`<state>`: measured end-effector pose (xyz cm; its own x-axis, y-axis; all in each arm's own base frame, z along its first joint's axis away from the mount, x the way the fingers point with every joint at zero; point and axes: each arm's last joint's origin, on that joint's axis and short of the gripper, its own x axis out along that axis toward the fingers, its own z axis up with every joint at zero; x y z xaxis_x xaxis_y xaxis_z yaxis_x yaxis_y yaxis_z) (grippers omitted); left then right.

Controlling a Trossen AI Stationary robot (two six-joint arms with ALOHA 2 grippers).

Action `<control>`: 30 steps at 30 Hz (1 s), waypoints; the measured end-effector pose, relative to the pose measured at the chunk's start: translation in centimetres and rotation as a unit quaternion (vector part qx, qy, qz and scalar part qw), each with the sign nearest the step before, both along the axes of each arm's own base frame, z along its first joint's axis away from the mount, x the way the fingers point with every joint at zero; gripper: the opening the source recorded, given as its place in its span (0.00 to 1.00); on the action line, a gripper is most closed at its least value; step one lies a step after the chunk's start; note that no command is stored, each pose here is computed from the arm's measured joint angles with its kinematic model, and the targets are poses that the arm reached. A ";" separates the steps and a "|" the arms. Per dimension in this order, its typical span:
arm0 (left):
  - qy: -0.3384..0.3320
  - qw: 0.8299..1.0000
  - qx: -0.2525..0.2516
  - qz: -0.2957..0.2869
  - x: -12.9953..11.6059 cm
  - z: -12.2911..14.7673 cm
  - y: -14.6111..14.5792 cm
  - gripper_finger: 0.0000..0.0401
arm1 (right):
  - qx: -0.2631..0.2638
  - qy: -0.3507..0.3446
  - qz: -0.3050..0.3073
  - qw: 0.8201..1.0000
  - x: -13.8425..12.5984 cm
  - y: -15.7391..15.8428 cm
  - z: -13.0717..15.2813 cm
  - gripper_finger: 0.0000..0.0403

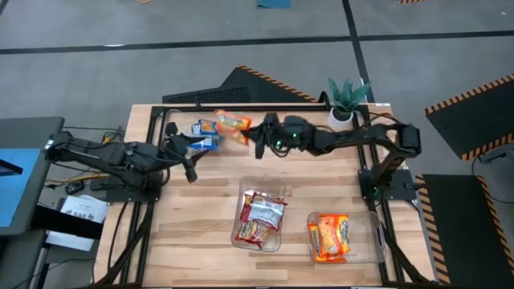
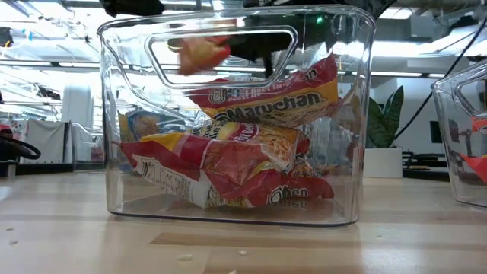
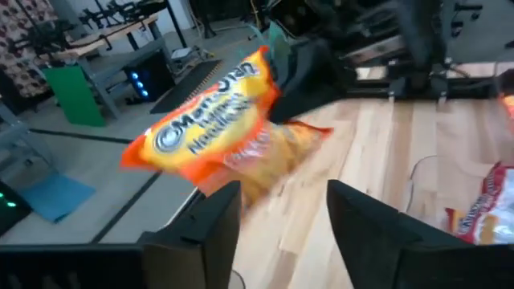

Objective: Sort Maruchan noodles
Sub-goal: Put the orange noodle pack into the bottom transparent bin

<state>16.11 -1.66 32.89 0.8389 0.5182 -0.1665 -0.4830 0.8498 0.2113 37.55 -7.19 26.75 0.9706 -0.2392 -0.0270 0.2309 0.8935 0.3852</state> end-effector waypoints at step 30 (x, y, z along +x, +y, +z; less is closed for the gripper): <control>-0.093 0.977 -0.096 -0.165 -1.8 -6.2 -1.0 0.48 | 0.334 0.479 0.100 0.805 -23.5 18.6 4.8 0.06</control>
